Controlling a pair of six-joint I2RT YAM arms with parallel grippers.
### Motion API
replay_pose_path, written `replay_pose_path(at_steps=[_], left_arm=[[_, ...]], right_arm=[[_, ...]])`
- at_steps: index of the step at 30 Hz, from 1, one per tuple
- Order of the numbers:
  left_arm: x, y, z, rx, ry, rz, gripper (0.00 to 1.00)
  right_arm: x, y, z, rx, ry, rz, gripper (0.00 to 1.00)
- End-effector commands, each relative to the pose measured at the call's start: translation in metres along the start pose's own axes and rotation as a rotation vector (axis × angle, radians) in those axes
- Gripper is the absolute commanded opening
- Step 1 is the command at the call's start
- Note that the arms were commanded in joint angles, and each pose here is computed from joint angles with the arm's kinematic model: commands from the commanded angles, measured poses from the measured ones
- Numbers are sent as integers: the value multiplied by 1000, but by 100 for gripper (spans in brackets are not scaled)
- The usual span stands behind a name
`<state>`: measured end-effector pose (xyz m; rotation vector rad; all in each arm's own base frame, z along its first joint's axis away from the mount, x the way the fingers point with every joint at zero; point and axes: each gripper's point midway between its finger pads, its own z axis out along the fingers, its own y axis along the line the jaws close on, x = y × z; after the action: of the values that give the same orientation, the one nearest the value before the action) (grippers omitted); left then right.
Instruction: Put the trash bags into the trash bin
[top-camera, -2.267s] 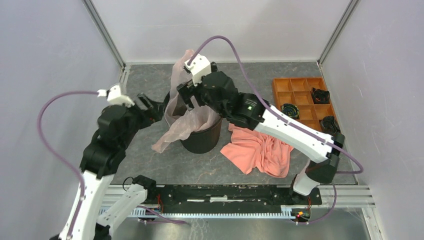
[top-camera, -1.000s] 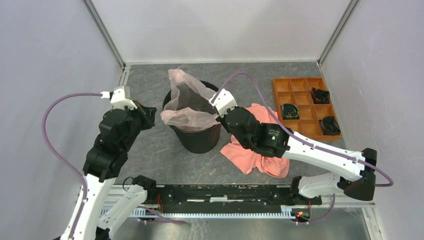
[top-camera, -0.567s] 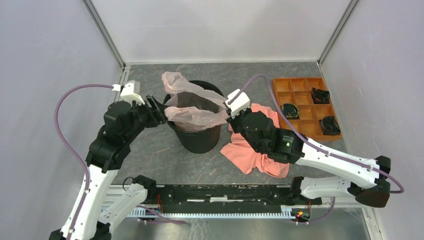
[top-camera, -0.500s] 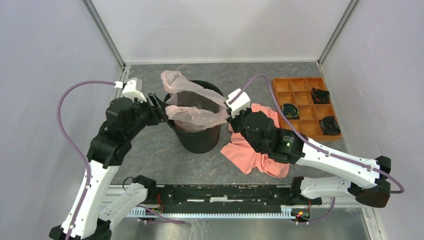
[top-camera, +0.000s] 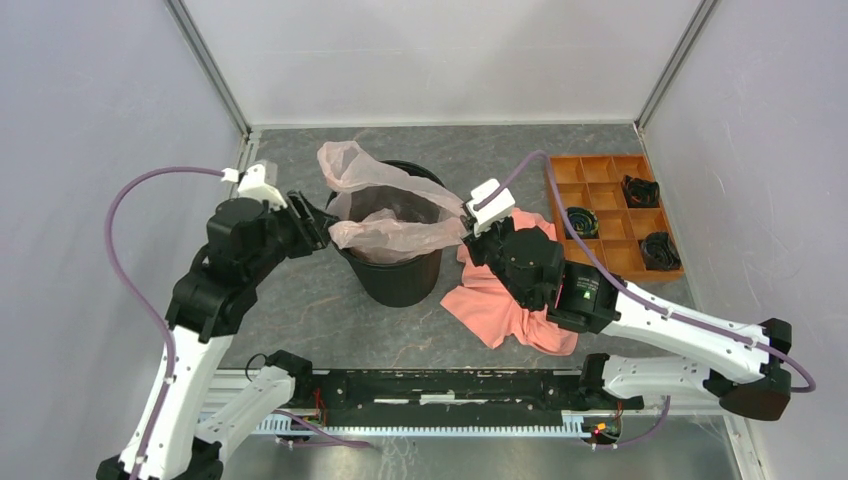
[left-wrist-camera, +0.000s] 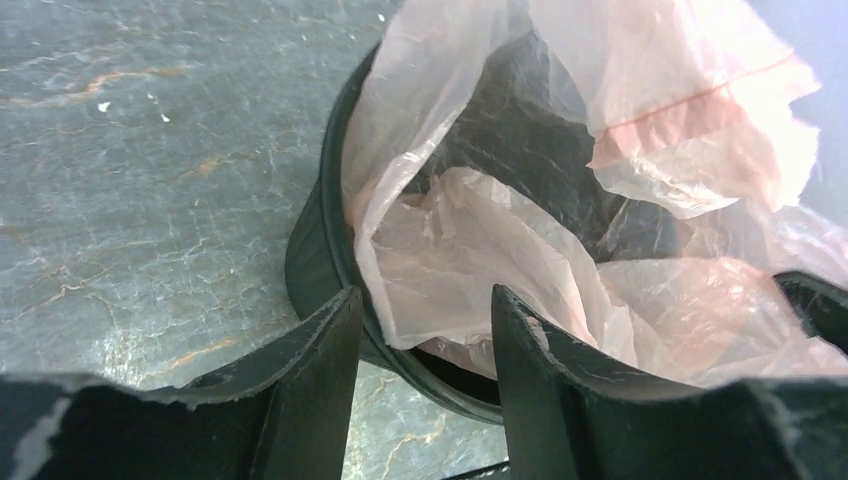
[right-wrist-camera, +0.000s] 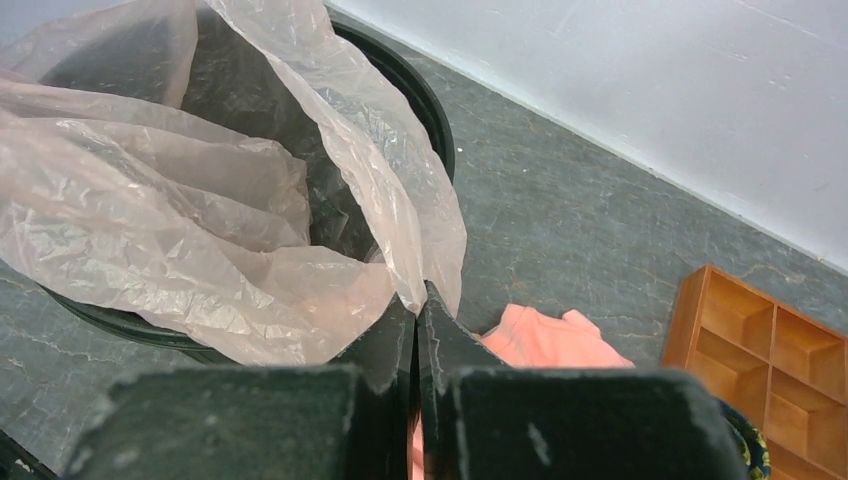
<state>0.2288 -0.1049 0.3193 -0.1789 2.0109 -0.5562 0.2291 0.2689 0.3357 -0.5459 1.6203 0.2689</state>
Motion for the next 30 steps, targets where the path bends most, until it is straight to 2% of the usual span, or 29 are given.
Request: replay_pose_path(at_steps=[1, 7, 15, 20, 23, 25, 30], left_arm=[[-16, 10, -19, -81, -81, -99, 60], [-3, 11, -8, -94, -31, -160, 59], [3, -13, 4, 38, 10, -203, 45], [9, -11, 9, 27, 34, -195, 42], [9, -8, 11, 15, 31, -178, 22], [6, -6, 8, 4, 21, -152, 3], [-8, 29, -12, -165, -71, -79, 2]], right_arm=[[-12, -5, -4, 10, -50, 30, 1], [-13, -4, -8, -13, -71, 45, 1], [-9, -2, -11, -33, -73, 53, 1], [-10, -3, -12, -30, -77, 56, 1], [-9, -3, -12, -31, -76, 56, 1], [-6, -2, -11, -37, -71, 53, 1], [8, 1, -13, -55, -41, 42, 1]])
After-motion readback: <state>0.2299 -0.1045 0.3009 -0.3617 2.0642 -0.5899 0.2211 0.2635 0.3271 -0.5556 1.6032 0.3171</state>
